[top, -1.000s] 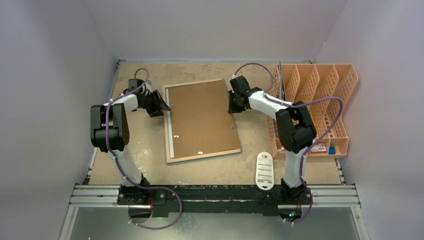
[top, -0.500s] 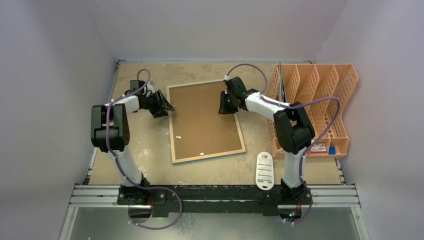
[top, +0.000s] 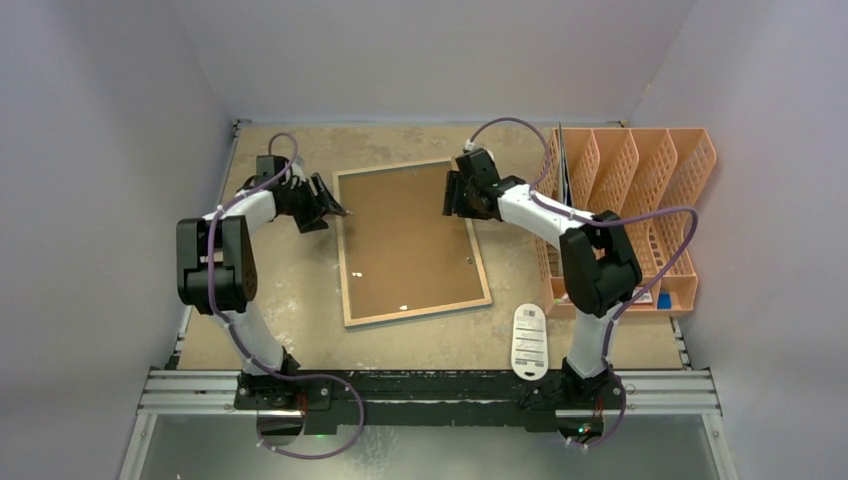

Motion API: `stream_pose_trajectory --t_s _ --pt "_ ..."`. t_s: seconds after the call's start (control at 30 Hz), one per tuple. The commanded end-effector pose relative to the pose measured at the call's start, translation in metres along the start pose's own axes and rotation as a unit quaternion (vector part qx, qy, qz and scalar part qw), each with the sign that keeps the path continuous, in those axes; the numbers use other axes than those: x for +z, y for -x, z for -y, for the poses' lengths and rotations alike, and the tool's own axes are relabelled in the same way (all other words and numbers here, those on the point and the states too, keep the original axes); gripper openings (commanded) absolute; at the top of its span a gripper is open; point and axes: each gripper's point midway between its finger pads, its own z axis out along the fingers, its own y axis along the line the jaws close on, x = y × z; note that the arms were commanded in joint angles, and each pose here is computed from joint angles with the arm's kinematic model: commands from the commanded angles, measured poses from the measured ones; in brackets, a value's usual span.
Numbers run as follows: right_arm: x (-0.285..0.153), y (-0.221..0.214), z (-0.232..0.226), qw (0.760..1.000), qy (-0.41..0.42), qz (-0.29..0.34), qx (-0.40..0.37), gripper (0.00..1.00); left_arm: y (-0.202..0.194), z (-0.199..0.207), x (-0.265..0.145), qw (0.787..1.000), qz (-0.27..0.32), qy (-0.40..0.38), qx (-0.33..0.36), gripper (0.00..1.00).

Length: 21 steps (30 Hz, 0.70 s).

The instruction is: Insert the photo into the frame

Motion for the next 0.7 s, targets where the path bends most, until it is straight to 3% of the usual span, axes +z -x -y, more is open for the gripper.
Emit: stream_pose_trajectory --t_s 0.0,0.1,0.2,0.37,0.6,0.67 --pt "-0.007 0.012 0.02 0.998 -0.054 0.032 0.009 0.64 0.01 0.01 -0.016 0.999 0.028 0.002 0.029 0.63" --pt "-0.009 0.013 0.003 0.999 -0.009 0.033 -0.02 0.62 -0.003 0.01 -0.017 1.0 0.015 -0.007 0.024 0.59" --pt "-0.023 0.01 -0.035 0.994 0.095 0.034 -0.046 0.61 -0.019 0.01 -0.02 1.0 0.004 -0.01 0.023 0.56" --pt "-0.046 -0.021 -0.117 0.955 0.288 0.002 -0.063 0.57 -0.046 0.005 -0.026 1.0 -0.008 -0.001 0.016 0.5" --pt "-0.046 -0.08 -0.199 0.919 0.381 -0.061 -0.074 0.42 -0.079 -0.008 -0.025 0.999 -0.032 0.025 0.006 0.42" --pt "-0.04 -0.09 -0.207 0.918 0.382 -0.07 -0.073 0.39 -0.085 -0.014 -0.026 0.999 -0.033 0.038 0.001 0.39"
